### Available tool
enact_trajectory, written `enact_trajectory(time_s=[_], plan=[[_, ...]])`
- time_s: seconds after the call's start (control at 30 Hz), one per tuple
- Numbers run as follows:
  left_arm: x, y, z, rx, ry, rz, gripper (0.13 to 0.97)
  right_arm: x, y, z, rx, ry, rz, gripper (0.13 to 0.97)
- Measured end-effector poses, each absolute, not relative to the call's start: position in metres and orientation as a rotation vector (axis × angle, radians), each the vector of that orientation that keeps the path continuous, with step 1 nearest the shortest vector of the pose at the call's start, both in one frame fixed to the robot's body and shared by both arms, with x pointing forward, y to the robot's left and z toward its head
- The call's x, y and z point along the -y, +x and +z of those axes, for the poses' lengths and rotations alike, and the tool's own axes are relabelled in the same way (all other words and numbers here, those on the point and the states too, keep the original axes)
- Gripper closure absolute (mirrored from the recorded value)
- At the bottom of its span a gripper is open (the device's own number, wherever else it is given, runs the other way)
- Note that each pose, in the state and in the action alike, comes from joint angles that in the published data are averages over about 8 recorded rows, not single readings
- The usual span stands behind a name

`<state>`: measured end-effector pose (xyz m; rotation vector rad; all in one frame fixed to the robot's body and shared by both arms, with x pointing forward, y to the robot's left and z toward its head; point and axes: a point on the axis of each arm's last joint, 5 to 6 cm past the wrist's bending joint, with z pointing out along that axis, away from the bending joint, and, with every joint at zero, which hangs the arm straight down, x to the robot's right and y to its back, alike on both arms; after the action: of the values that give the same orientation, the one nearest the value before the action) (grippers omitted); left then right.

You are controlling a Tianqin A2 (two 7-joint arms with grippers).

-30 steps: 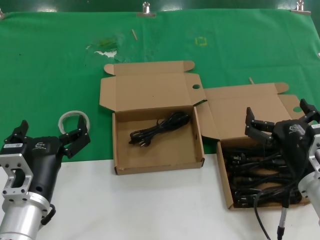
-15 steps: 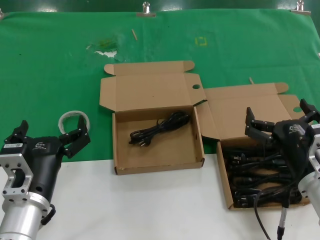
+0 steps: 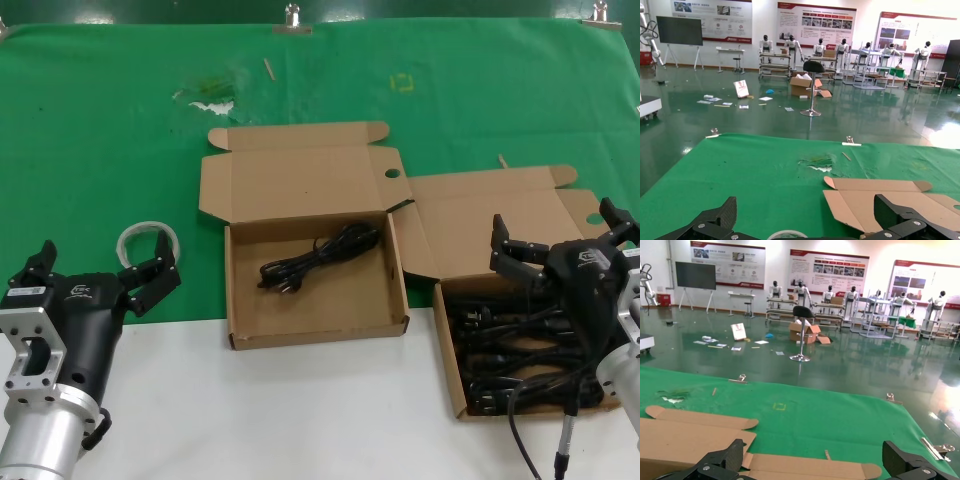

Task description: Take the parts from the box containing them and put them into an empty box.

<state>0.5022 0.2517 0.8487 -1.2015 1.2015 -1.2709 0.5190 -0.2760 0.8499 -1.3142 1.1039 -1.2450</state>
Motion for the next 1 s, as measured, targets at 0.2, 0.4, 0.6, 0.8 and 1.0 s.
enact_trajectory(time_s=[0.2, 0.4, 0.6, 0.8, 1.0], plan=[[-0.2517, 0.5022, 0.8487, -1.201, -1.202, -1.271, 0.132, 0.276, 0.519, 0.8499, -1.104, -1.314, -1.245, 0.13], [-0.2517, 0.5022, 0.8487, -1.201, -1.202, -1.271, 0.132, 0.276, 0.519, 0.8499, -1.104, -1.314, -1.245, 0.13], [-0.2517, 0.5022, 0.8487, -1.201, -1.202, -1.271, 0.132, 0.276, 0.519, 0.8499, -1.104, -1.314, -1.245, 0.13], [-0.2517, 0.5022, 0.8487, -1.201, -1.202, -1.271, 0.132, 0.276, 0.519, 0.8499, -1.104, -1.314, -1.245, 0.13], [-0.2517, 0.5022, 0.8487, -1.201, -1.202, -1.271, 0.132, 0.276, 0.519, 0.8499, -1.104, -1.314, -1.245, 0.13]])
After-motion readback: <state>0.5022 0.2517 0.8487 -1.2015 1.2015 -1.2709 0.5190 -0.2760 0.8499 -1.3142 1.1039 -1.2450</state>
